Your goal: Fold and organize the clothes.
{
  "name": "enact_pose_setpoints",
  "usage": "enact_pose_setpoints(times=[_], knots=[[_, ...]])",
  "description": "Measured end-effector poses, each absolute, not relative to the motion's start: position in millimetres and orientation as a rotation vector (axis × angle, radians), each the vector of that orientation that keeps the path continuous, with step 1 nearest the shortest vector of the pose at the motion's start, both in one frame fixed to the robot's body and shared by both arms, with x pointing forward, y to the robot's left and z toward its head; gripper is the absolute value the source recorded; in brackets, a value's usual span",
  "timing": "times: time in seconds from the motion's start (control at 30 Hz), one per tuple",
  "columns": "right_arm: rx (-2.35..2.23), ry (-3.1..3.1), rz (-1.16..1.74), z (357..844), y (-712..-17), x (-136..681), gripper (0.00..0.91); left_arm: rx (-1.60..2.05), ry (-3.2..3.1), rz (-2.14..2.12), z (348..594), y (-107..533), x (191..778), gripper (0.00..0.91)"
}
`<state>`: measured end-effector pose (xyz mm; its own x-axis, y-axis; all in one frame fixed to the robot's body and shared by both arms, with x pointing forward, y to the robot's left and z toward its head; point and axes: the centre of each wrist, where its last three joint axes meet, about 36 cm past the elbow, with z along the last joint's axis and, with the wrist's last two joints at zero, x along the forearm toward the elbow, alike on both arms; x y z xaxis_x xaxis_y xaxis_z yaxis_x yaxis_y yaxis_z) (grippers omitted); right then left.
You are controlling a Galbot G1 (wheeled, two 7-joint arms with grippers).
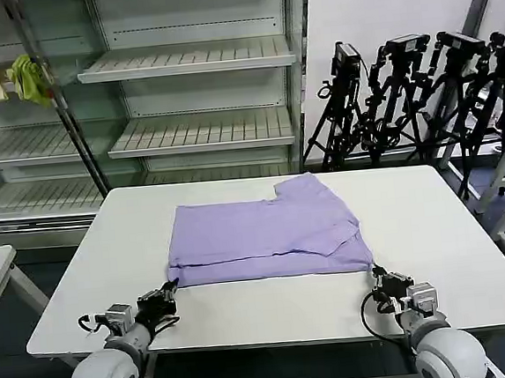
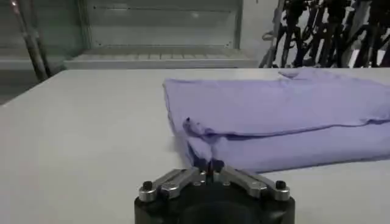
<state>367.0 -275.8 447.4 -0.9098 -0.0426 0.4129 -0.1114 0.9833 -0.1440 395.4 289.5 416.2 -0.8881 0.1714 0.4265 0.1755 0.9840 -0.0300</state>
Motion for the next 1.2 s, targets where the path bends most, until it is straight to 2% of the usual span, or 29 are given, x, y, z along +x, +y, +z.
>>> enact_pose_setpoints(times=[0.73, 0.77, 0.8, 1.2], knots=[[0.144, -2.700, 0.267, 463, -277, 343, 0.000, -0.257, -2.687, -0.051, 418, 290, 380, 0.000], [0.143, -2.701, 0.269, 463, -277, 343, 0.282, -0.257, -2.687, -0.050, 418, 290, 380, 0.000], [0.143, -2.702, 0.268, 464, -277, 343, 0.907, -0.256, -2.688, -0.048, 418, 289, 380, 0.000], [0.130, -2.717, 0.248, 461, -275, 358, 0.907, -0.258, -2.691, -0.045, 418, 288, 381, 0.000]])
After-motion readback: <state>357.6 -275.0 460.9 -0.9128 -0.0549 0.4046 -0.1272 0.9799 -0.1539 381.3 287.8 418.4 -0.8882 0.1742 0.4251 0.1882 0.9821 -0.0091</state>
